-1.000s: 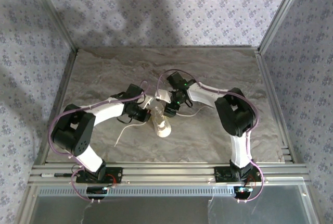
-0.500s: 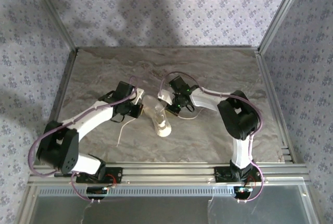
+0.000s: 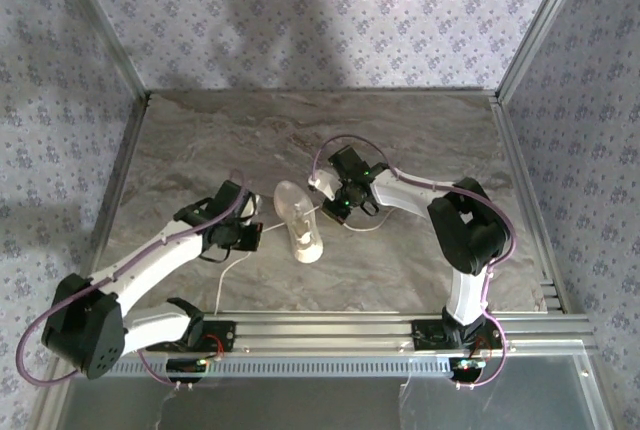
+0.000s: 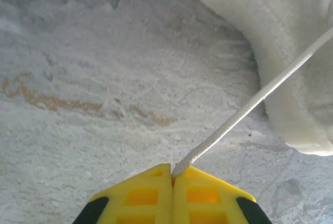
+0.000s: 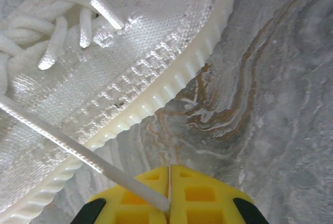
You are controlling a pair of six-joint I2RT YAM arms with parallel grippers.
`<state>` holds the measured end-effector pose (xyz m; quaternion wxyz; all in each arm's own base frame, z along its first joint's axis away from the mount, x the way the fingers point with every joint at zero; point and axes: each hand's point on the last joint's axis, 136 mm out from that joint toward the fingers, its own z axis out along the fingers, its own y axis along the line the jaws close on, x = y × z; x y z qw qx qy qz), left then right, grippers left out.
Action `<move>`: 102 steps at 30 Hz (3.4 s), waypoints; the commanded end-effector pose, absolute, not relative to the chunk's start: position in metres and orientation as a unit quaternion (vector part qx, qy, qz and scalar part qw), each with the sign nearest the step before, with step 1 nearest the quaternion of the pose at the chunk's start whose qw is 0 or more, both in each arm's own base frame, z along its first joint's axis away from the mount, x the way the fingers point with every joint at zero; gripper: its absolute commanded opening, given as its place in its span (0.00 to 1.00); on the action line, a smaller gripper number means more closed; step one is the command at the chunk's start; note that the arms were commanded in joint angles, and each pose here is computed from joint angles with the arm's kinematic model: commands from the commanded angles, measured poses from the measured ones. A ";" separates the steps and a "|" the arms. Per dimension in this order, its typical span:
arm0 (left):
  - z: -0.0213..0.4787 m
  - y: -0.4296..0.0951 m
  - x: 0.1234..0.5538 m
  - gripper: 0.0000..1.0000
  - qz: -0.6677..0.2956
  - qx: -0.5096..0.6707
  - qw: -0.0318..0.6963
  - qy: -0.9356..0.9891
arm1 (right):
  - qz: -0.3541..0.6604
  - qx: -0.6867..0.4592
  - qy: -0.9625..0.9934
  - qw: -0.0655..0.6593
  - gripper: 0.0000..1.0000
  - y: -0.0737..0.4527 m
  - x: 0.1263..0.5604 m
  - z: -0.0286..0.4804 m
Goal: Tie the shoes
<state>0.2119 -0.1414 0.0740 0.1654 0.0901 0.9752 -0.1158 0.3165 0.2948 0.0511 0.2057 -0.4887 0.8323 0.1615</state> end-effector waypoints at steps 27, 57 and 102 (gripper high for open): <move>0.143 -0.183 0.243 0.00 -0.194 0.209 0.370 0.884 | 0.264 -0.469 0.825 0.174 0.31 0.298 0.295 0.075; 0.170 -0.249 0.274 0.00 -0.337 0.287 0.370 0.817 | 0.337 -0.485 0.749 0.300 0.54 0.370 0.282 0.108; 0.124 -0.225 0.252 0.37 -0.330 0.384 0.404 0.762 | 0.342 -0.467 0.754 0.310 0.00 0.369 0.280 0.099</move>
